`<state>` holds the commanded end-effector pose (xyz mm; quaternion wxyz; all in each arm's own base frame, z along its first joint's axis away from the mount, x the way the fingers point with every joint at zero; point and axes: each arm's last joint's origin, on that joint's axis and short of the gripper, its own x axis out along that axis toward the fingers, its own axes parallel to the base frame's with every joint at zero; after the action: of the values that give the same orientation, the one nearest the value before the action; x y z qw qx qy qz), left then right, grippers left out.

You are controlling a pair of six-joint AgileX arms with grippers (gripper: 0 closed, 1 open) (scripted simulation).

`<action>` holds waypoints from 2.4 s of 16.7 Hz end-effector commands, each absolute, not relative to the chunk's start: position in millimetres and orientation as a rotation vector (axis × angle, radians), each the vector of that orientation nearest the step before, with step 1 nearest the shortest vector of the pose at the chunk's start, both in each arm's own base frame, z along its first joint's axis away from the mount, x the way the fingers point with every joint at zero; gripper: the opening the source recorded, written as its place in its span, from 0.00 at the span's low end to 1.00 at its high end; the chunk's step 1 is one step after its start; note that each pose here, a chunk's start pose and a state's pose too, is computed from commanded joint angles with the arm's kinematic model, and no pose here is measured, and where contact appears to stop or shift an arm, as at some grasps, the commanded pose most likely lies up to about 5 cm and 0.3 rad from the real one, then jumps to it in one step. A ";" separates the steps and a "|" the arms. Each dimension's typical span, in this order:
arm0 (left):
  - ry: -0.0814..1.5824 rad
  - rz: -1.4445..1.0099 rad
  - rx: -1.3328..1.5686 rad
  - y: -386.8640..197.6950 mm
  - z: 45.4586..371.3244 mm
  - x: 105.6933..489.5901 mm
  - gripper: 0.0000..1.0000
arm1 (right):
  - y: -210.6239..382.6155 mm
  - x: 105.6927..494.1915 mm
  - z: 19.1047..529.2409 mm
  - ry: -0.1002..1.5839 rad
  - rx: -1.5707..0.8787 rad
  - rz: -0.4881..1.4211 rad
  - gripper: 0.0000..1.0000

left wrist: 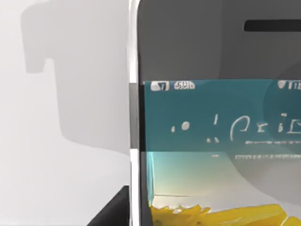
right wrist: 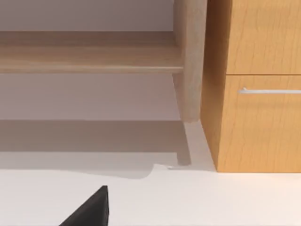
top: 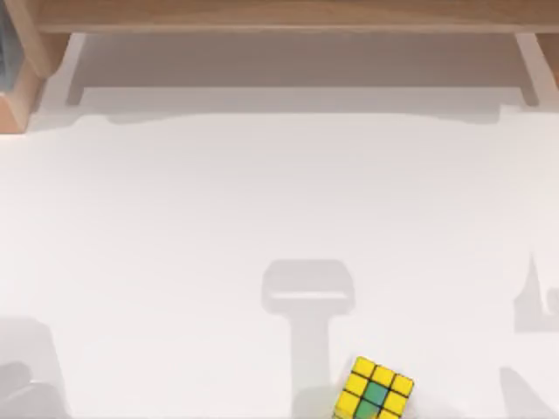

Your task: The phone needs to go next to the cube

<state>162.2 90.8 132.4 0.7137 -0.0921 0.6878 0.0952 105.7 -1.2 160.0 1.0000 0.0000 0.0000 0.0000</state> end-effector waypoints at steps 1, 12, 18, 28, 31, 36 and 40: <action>1.506 0.216 -0.200 90.4 135.9 164.6 0.00 | -1.2 105.7 160.0 0.000 0.000 0.000 1.00; 1.275 0.154 -0.226 -4.1 209.2 243.9 0.00 | -1.2 105.7 160.0 0.000 0.000 0.000 1.00; 1.354 0.038 -0.224 -106.9 218.4 241.8 0.00 | -1.2 105.7 160.0 0.000 0.000 0.000 1.00; 1.509 -0.024 -0.037 -208.3 198.5 183.6 0.00 | -1.2 105.7 160.0 0.000 0.000 0.000 1.00; 1.527 -0.019 0.010 -215.9 192.3 174.3 0.00 | -1.2 105.7 160.0 0.000 0.000 0.000 1.00; 1.530 -0.018 0.018 -216.8 191.4 172.9 0.00 | -1.2 105.7 160.0 0.000 0.000 0.000 1.00; 1.528 -0.018 0.012 -216.6 190.8 174.5 0.00 | -1.2 105.7 160.0 0.000 0.000 0.000 1.00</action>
<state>174.5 -216.6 190.8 0.7220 0.0053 0.6919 -0.0082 105.7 -1.2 160.0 1.0000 0.0000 0.0000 0.0000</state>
